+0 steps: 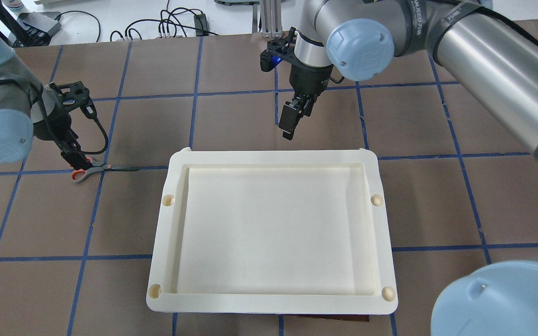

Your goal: Place scissors in drawer with both arms

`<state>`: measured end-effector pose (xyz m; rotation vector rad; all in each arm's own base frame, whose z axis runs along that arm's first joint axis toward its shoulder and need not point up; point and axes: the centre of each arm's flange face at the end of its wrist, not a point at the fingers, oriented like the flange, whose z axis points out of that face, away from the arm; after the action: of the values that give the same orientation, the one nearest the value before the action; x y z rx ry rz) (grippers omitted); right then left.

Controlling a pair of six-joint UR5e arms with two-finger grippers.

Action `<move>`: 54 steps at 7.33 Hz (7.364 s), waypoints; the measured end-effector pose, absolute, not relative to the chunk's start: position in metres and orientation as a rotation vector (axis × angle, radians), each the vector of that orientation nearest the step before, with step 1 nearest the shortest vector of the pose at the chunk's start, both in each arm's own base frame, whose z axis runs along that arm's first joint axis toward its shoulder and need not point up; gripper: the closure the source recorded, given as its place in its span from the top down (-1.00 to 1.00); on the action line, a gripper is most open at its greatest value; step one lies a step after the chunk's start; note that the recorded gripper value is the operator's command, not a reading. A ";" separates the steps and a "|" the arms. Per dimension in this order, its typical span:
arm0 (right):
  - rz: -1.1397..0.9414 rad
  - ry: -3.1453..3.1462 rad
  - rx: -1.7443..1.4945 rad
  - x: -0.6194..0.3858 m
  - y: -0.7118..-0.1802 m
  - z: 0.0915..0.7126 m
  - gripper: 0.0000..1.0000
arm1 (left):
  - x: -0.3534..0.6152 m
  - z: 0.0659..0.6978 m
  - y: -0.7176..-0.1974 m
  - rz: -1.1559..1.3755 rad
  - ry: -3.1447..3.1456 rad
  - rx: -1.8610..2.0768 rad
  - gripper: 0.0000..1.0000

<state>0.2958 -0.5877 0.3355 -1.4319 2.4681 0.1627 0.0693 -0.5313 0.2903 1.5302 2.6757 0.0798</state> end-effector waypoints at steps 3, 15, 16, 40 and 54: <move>0.225 2.356 -1.480 0.298 -0.578 0.322 0.99 | 0.110 0.247 -0.528 0.026 2.499 1.934 1.00; 0.281 2.242 -1.575 0.294 -0.560 0.284 1.00 | 0.124 0.169 -0.552 -0.095 2.293 2.161 0.79; 0.274 2.243 -1.580 0.294 -0.561 0.284 1.00 | 0.123 0.166 -0.553 -0.112 2.302 2.161 0.63; 0.118 2.315 -1.614 0.299 -0.646 0.295 1.00 | 0.127 0.180 -0.558 -0.101 2.284 2.129 -0.73; 0.011 2.521 -1.350 0.217 -0.669 0.396 1.00 | 0.123 0.189 -0.560 -0.118 2.268 2.127 -0.73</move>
<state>0.2166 -0.6685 0.3957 -1.3498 2.5209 0.0112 0.1228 -0.5597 0.1885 2.1269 2.2684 -0.1180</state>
